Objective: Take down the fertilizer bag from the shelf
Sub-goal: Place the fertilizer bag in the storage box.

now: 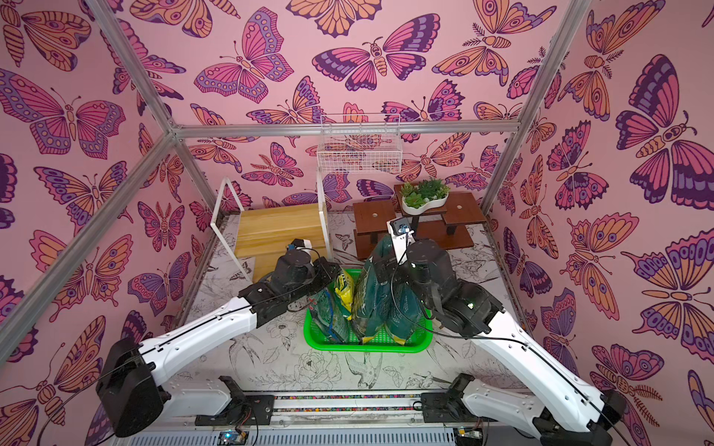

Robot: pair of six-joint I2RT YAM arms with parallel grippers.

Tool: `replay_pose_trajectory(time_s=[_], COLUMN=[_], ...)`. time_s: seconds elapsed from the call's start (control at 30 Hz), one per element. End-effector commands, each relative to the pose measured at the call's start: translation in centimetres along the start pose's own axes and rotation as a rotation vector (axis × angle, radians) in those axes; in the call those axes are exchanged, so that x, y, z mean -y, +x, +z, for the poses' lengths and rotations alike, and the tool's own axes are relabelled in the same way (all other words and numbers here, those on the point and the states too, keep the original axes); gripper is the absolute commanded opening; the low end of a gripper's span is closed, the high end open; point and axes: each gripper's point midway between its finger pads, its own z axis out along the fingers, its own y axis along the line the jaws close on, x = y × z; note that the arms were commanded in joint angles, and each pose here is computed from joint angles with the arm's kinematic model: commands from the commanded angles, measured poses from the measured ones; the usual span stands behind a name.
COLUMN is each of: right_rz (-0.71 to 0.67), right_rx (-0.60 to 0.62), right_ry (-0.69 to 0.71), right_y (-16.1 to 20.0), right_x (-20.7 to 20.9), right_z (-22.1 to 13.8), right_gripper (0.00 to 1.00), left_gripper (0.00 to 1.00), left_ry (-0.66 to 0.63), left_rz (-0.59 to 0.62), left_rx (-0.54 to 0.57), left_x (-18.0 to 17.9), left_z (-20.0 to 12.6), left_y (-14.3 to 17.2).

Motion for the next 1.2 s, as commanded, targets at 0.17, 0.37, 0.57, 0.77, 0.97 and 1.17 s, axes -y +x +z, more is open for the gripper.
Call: replay_pose_trajectory(time_s=[0.17,0.37,0.57,0.77,0.97,1.17], right_rz=[-0.004,-0.007,-0.008,-0.013,-0.006,0.004], right_rx=[0.011,0.014,0.017,0.017,0.005,0.0], right_ry=[0.012,0.023,0.033,0.036,0.011,0.006], right_y=[-0.4,-0.4,-0.2,-0.2,-0.2,-0.3], right_x=[0.4,0.8,1.0,1.0,0.4,0.4], right_z=[-0.3,-0.6,-0.7,-0.7,-0.1,-0.5], right_gripper=[0.99,0.99,0.99,0.99,0.99,0.99], left_gripper=[0.0,0.0,0.0,0.0,0.0,0.0], left_ry=[0.0,-0.083,-0.291,-0.399,-0.505,-0.548], left_rz=[0.014,0.039,0.321,0.551,0.695,0.729], left_rx=[-0.136,-0.333,-0.386,-0.306,-0.41,-0.468], left_x=[-0.6,-3.1,-6.2,-7.1,-8.9,-10.2], left_z=[3.0,5.9,5.6,2.8,2.6,4.1], left_y=[2.6,7.0,8.1,5.7,7.2,9.1])
